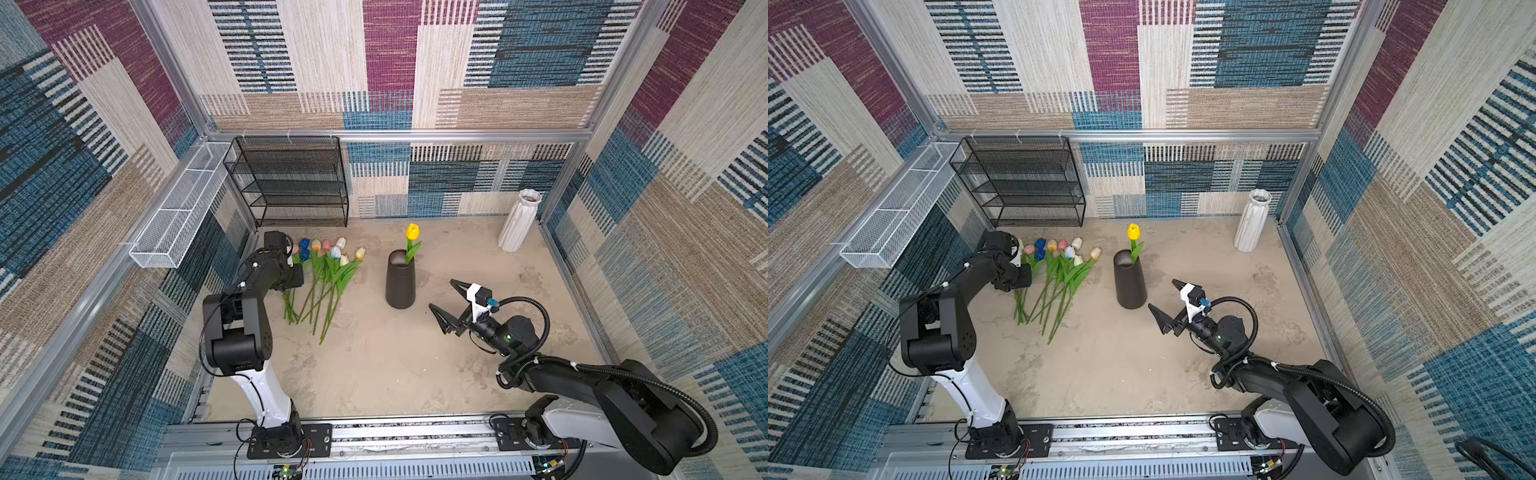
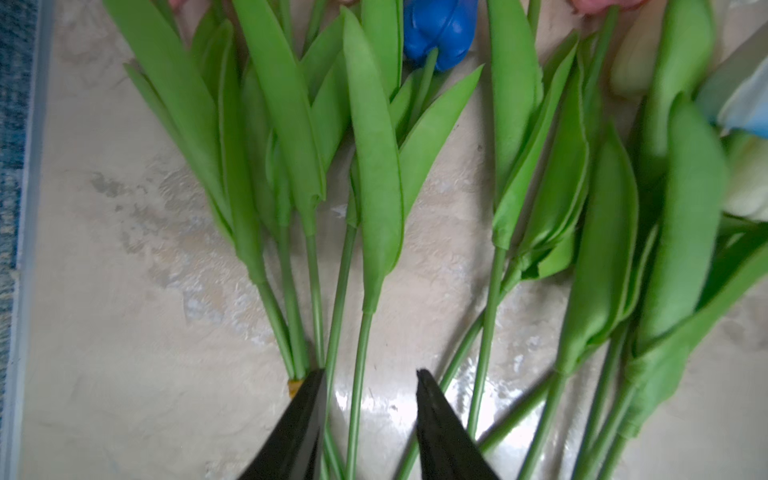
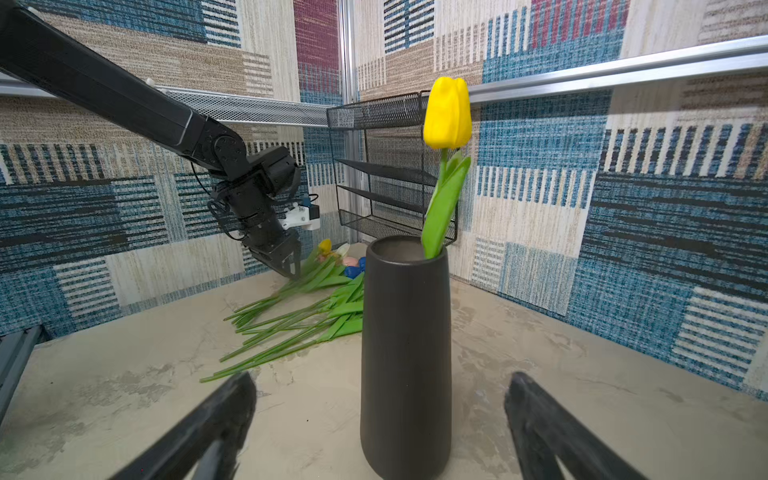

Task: Arrange the flowers into the vase
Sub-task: 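Release the tulip, move the left gripper back and close on a blue tulip stem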

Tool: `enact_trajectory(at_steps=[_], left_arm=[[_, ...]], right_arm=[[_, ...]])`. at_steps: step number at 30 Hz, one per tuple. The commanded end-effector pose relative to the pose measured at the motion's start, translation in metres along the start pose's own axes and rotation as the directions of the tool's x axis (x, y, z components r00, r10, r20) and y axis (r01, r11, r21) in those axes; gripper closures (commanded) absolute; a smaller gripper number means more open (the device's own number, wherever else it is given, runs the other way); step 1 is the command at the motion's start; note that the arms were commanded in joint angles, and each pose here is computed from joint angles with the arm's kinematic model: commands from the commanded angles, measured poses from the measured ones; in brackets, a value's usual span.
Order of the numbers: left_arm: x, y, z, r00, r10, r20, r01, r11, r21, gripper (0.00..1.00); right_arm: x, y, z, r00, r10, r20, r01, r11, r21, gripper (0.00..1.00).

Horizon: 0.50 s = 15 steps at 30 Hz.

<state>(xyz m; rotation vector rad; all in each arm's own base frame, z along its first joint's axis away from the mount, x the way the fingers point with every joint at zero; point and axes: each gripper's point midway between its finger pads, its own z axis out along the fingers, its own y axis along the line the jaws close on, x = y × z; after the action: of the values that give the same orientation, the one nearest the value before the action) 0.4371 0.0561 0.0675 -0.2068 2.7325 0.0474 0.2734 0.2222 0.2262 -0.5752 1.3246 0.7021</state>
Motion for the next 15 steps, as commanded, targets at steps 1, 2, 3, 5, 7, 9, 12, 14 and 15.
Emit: enact_trajectory(at_steps=[1, 2, 3, 5, 7, 9, 12, 14, 15], left_arm=[[0.006, -0.001, 0.011, 0.998, 0.038, -0.055, -0.038, 0.999, -0.001, 0.59], [0.007, 0.000, 0.016, 0.997, 0.038, -0.065, -0.039, 0.999, -0.002, 0.59], [0.007, -0.001, 0.020, 0.996, 0.042, -0.075, -0.043, 0.999, -0.001, 0.59], [0.009, -0.002, 0.027, 0.994, 0.050, -0.098, -0.050, 0.999, 0.001, 0.61], [0.010, -0.003, 0.031, 0.992, 0.053, -0.111, -0.053, 0.999, -0.002, 0.64], [0.010, -0.003, 0.037, 0.991, 0.053, -0.119, -0.053, 0.999, -0.004, 0.65], [0.011, -0.003, 0.042, 0.990, 0.054, -0.133, -0.055, 0.998, -0.007, 0.70], [0.011, -0.004, 0.042, 0.990, 0.048, -0.132, -0.049, 0.999, -0.007, 0.75], [0.011, -0.004, 0.042, 0.990, 0.048, -0.131, -0.049, 0.999, -0.007, 0.79]], right_arm=[[-0.010, 0.001, 0.001, 0.999, -0.019, 0.046, 0.019, 1.000, -0.006, 0.03], [-0.010, 0.001, 0.001, 0.999, -0.018, 0.045, 0.018, 1.000, -0.005, 0.03], [-0.009, 0.001, 0.002, 0.999, -0.015, 0.044, 0.015, 1.000, -0.005, 0.03], [-0.009, 0.001, 0.003, 0.999, -0.017, 0.042, 0.018, 1.000, -0.007, 0.03], [-0.009, 0.000, 0.003, 0.999, -0.020, 0.041, 0.020, 1.000, -0.004, 0.03], [-0.009, 0.000, 0.003, 0.999, -0.019, 0.042, 0.019, 1.000, -0.001, 0.02], [-0.011, 0.001, 0.003, 0.999, -0.015, 0.047, 0.016, 1.000, -0.009, 0.02], [-0.014, 0.002, 0.002, 0.998, -0.019, 0.053, 0.019, 1.000, -0.009, 0.02], [-0.015, 0.001, 0.002, 0.998, -0.020, 0.056, 0.020, 1.000, -0.005, 0.02]])
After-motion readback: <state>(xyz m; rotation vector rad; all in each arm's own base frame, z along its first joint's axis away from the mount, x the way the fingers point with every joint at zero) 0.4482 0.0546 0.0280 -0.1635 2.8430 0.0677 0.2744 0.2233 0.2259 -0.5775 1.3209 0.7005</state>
